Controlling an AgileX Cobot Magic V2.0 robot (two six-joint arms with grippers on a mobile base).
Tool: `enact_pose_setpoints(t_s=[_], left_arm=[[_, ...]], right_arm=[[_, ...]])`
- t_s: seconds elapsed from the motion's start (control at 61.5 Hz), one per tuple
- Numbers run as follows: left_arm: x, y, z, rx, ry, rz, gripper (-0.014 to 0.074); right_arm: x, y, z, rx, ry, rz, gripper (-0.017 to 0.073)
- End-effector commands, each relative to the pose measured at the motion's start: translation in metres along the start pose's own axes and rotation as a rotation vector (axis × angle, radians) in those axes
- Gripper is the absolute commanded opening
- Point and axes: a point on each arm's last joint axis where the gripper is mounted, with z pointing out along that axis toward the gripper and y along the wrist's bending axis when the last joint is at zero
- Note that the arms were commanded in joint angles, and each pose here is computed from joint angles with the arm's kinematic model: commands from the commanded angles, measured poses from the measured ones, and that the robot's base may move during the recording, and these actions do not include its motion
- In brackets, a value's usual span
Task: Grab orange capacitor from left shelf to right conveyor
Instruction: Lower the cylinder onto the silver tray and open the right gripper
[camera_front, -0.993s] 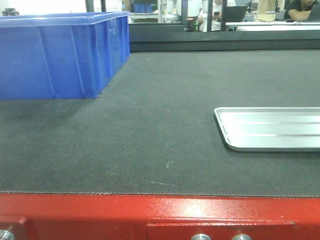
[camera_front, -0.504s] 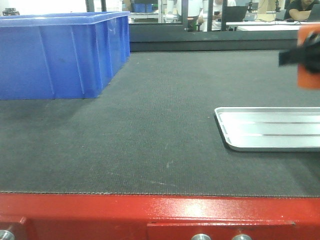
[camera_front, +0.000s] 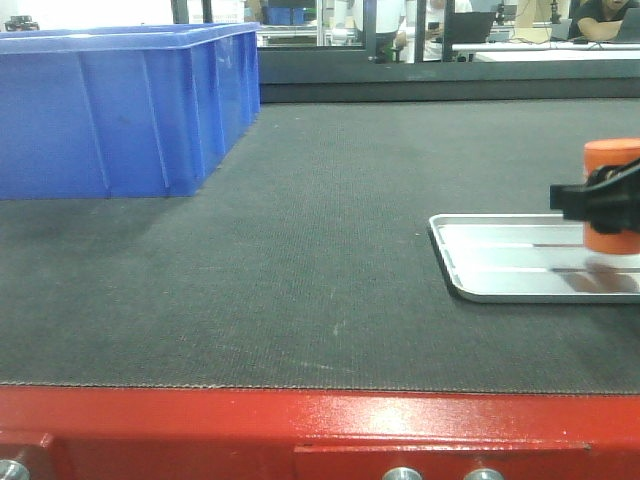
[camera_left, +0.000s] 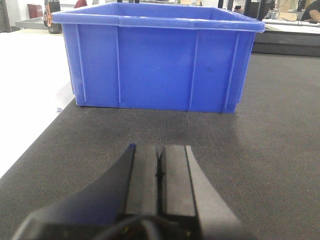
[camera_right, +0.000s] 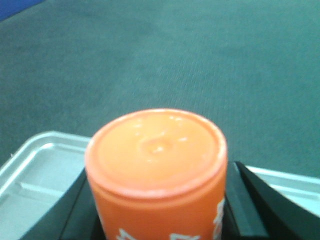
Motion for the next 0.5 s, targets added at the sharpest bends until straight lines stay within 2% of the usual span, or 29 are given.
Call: enact_pose_setpoints(t_s=[0.0, 0.244, 0.309, 0.488], left_arm=[[-0.0107, 0.0002, -0.0016, -0.003, -0.108, -0.003, -0.0127], [-0.0107, 0.0002, -0.0016, -0.003, -0.108, -0.003, -0.0127], [-0.0107, 0.0002, -0.0016, -0.003, -0.108, -0.003, -0.0127], [-0.0107, 0.0002, -0.0016, -0.003, -0.108, -0.003, -0.0127]], right_arm=[[-0.0169, 0.0005, 0.0017, -0.018, -0.132, -0.019, 0.0172], [-0.0136, 0.0004, 0.0025, -0.018, -0.115, -0.019, 0.0193], [-0.0128, 0.0004, 0.0017, -0.018, -0.111, -0.018, 0.0259], [-0.0088, 0.0006, -0.002, -0.017, -0.093, -0.016, 0.0608]])
